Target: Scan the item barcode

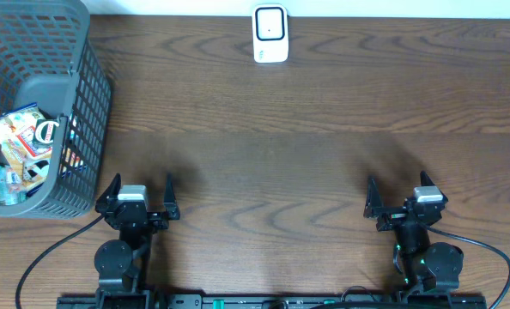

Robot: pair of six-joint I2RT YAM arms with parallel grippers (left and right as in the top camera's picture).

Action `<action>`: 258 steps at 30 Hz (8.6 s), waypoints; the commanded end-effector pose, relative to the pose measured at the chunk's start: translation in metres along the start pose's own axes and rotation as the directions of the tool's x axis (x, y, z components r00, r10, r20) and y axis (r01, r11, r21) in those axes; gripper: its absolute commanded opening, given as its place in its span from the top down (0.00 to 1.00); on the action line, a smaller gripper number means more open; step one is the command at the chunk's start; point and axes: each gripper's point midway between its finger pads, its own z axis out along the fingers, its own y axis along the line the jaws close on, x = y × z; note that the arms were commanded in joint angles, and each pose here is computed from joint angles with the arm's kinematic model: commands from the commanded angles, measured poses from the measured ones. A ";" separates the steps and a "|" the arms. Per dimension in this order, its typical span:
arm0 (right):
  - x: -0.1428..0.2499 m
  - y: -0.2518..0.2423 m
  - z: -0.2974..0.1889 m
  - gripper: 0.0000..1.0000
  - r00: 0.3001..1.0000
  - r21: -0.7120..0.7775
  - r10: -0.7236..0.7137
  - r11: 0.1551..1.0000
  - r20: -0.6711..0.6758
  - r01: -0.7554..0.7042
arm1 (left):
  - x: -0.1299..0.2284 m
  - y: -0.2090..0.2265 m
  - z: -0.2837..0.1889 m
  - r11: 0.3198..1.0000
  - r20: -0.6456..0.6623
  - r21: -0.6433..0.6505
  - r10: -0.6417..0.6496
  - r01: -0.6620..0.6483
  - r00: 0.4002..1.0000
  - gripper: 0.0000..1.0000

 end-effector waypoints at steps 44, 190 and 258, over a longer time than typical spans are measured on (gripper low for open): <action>0.001 0.000 0.000 0.01 1.000 0.004 0.003 1.000 -0.001 -0.003 | 0.015 0.001 0.001 1.000 -0.045 -0.006 -0.008 0.008 0.999 0.02; 0.001 0.000 0.000 0.01 1.000 0.004 0.003 1.000 -0.001 -0.003 | -0.049 0.270 0.047 0.520 -0.466 -0.833 -0.844 0.188 0.265 0.02; 0.001 0.000 0.000 0.01 1.000 0.004 0.003 1.000 -0.001 -0.003 | 0.098 0.248 0.070 0.472 -0.451 -0.809 -0.881 0.350 0.145 0.49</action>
